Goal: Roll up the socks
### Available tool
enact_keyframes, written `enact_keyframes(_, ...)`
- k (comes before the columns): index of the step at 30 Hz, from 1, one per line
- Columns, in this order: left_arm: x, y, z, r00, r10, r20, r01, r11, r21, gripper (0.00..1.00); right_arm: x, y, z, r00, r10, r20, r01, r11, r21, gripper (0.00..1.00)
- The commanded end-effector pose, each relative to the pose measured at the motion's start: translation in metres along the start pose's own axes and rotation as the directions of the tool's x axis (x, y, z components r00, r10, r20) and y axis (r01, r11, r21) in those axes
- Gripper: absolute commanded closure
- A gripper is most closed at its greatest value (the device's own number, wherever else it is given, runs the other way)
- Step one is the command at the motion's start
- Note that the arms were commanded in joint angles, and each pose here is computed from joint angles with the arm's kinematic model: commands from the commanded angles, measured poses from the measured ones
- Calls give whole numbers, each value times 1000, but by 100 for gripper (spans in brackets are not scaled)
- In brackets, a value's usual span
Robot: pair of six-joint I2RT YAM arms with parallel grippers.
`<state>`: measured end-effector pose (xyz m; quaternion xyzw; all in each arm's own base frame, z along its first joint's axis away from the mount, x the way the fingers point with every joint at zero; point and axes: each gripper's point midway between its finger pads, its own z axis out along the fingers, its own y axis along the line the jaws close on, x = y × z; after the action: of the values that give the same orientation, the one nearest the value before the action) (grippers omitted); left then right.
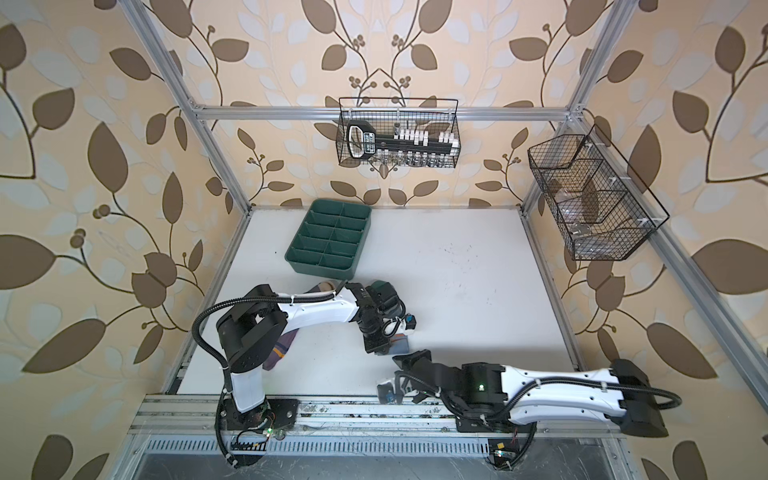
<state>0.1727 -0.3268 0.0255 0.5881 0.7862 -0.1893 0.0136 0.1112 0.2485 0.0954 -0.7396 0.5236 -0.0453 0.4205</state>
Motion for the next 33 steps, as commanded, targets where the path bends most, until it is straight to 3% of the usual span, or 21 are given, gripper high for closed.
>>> enact_keyframes(1, 25, 7, 16, 994, -47, -99, 47, 999, -1, 98, -6, -23, 20, 998, 54, -9, -52, 987, 154, 60)
enact_keyframes(8, 24, 4, 12, 996, -45, -76, 45, 999, 2, 98, 32, -25, 60, 986, 115, -119, -95, 982, 163, 60)
enact_keyframes(17, 22, 4, 11, 997, -42, -68, 42, 999, 0, 98, 64, -3, 83, 961, 94, -258, -77, 994, 75, 62)
enact_keyframes(20, 21, 3, 9, 997, -37, -62, 37, 999, -2, 98, 67, 4, 88, 956, 92, -277, -81, 995, 49, 69)
enact_keyframes(24, 18, 3, 5, 998, -35, -46, 34, 999, -12, 96, 70, 16, 87, 945, 67, -320, -79, 997, -23, 87)
enact_keyframes(27, 15, 5, -2, 999, -33, -19, 32, 999, -38, 86, 65, 24, 82, 948, 73, -311, -101, 992, -72, 99)
enact_keyframes(30, 9, 6, -13, 999, -23, 28, 26, 996, -90, 68, 62, 32, 77, 945, 75, -318, -116, 987, -113, 100)
enact_keyframes(33, 4, 7, -31, 996, -16, 84, 28, 989, -142, 56, 62, 37, 72, 935, 68, -347, -133, 977, -166, 100)
